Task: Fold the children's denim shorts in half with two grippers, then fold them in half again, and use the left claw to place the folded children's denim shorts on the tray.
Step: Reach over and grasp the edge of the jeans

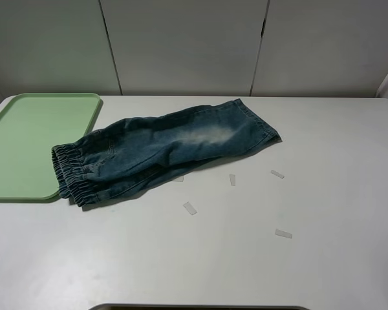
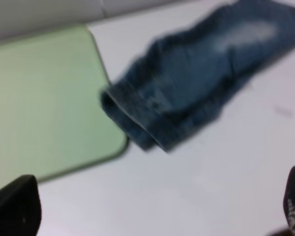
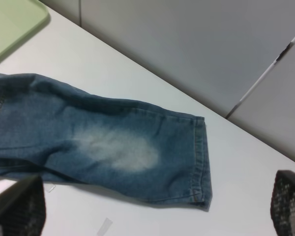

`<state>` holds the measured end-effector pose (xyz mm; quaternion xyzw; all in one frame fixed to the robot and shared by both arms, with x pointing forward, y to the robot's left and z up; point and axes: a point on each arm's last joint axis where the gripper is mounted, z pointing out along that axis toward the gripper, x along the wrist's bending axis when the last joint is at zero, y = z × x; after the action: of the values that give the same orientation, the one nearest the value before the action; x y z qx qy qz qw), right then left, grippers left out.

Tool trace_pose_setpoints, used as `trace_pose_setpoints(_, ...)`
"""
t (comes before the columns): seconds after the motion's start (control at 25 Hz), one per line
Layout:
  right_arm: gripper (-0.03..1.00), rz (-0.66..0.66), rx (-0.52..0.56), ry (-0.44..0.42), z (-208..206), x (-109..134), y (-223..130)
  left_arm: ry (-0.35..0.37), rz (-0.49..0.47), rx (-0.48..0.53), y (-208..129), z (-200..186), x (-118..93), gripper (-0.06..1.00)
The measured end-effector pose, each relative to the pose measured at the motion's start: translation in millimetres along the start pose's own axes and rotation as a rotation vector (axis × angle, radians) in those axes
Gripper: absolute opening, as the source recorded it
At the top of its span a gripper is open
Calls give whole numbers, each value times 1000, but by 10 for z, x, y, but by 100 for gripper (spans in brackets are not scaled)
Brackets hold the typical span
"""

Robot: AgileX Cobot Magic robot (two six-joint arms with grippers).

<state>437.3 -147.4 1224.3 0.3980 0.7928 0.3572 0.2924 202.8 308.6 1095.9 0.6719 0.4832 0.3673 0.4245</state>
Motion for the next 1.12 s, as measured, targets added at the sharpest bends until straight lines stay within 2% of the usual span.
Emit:
trace_pose_setpoints(0.16,69,10,17,13,0,12,-15,-78,12,110,-224,274,-78,99)
trace_pose_setpoints(0.4,69,11,19,13,0,12,-17,-127,21,138,-297,360,-126,99)
trace_pose_setpoints(0.6,69,14,33,16,-1,15,-29,-128,8,95,-308,453,-132,99)
trace_pose_setpoints(1.0,69,61,85,41,-5,39,-75,-123,-5,81,-301,465,-130,99)
trace_pose_setpoints(1.12,69,95,95,50,-6,49,-84,-83,-23,83,-298,470,-131,99)
